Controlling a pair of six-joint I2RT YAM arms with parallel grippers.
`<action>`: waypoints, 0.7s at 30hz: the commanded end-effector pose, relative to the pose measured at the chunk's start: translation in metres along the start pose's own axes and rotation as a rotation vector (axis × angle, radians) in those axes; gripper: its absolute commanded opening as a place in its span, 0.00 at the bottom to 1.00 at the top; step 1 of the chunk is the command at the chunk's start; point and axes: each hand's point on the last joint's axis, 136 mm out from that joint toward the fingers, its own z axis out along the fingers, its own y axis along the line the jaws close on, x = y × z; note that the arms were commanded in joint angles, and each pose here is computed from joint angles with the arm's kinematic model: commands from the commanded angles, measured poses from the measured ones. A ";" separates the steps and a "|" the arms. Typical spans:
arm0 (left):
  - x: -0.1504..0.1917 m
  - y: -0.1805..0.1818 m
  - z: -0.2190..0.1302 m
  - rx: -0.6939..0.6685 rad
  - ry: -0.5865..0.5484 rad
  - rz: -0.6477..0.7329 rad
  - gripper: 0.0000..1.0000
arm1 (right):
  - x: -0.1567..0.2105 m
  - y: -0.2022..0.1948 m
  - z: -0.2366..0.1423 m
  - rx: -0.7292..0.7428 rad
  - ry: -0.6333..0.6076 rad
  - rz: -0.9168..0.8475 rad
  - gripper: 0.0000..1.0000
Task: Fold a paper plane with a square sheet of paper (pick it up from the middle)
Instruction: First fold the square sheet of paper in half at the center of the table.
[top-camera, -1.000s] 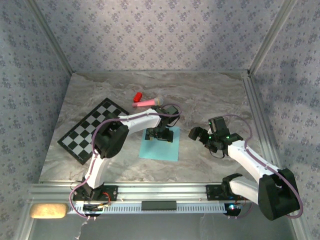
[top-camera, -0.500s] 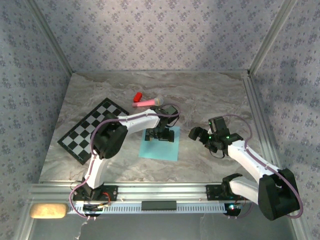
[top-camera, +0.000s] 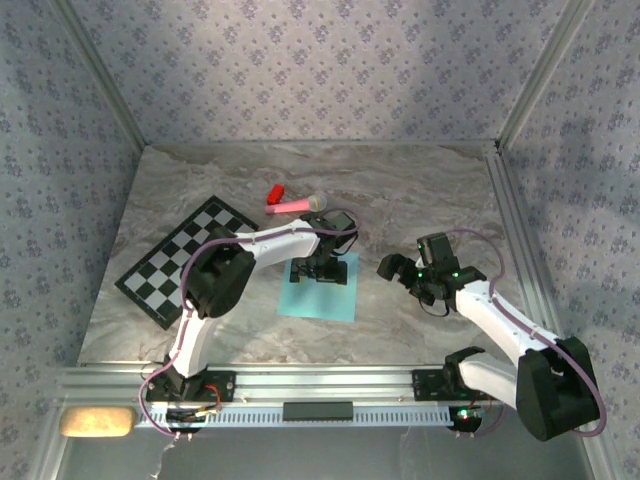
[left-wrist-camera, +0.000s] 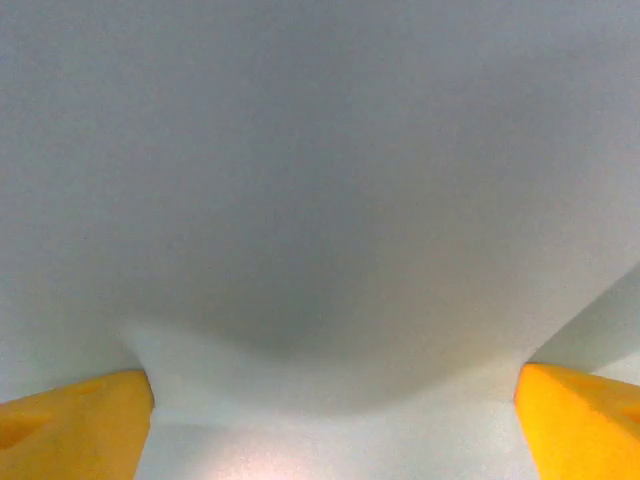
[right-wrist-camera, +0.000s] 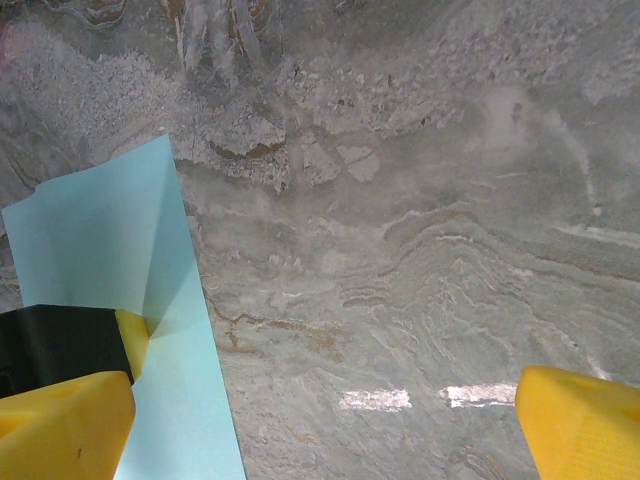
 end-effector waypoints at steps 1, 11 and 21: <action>0.019 0.013 0.030 -0.081 0.070 0.016 0.92 | -0.001 -0.002 -0.003 0.015 0.000 0.022 1.00; 0.006 -0.001 0.013 -0.009 0.009 0.035 0.72 | -0.006 0.003 -0.006 0.000 -0.014 0.014 1.00; -0.010 -0.014 -0.024 0.103 -0.118 0.050 0.48 | -0.013 0.003 -0.015 0.008 -0.068 0.029 1.00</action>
